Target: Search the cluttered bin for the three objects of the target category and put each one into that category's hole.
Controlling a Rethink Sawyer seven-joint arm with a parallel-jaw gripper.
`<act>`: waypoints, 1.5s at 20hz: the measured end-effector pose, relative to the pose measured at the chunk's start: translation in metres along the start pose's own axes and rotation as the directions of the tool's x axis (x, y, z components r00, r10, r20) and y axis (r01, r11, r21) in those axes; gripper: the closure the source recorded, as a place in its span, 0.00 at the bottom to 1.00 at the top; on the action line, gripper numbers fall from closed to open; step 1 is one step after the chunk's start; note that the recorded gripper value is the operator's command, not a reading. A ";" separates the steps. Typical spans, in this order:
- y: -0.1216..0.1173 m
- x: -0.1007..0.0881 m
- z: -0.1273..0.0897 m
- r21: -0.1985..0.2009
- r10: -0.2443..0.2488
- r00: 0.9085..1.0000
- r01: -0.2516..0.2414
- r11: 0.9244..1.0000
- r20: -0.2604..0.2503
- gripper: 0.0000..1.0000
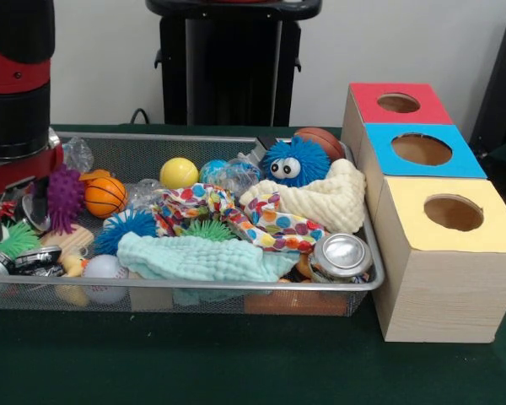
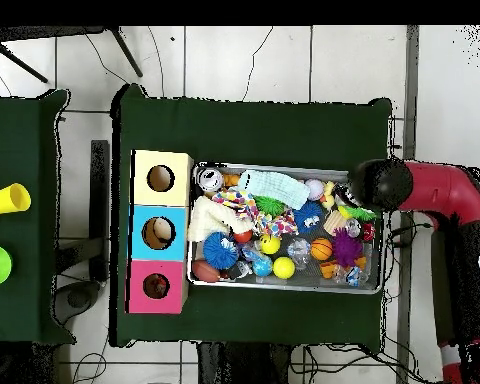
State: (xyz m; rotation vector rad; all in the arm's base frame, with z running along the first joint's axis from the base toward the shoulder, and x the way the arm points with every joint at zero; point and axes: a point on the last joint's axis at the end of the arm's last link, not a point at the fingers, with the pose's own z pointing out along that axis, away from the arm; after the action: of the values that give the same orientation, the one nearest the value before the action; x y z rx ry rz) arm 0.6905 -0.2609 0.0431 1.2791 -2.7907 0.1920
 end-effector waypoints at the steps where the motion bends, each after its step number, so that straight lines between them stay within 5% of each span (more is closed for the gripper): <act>1: 0.000 0.006 0.002 -0.002 0.005 1.000 -0.005 1.000 -0.010 0.00; 18: 0.005 0.054 0.029 -0.068 0.076 0.997 -0.077 0.995 -0.013 0.00; 30: 0.039 0.044 0.039 -0.106 0.063 0.997 -0.058 0.993 0.047 0.00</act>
State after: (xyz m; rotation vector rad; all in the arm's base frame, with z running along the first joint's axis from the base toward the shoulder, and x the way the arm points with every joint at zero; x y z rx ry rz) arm 0.6320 -0.2737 0.0058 1.1934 -2.8417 0.0155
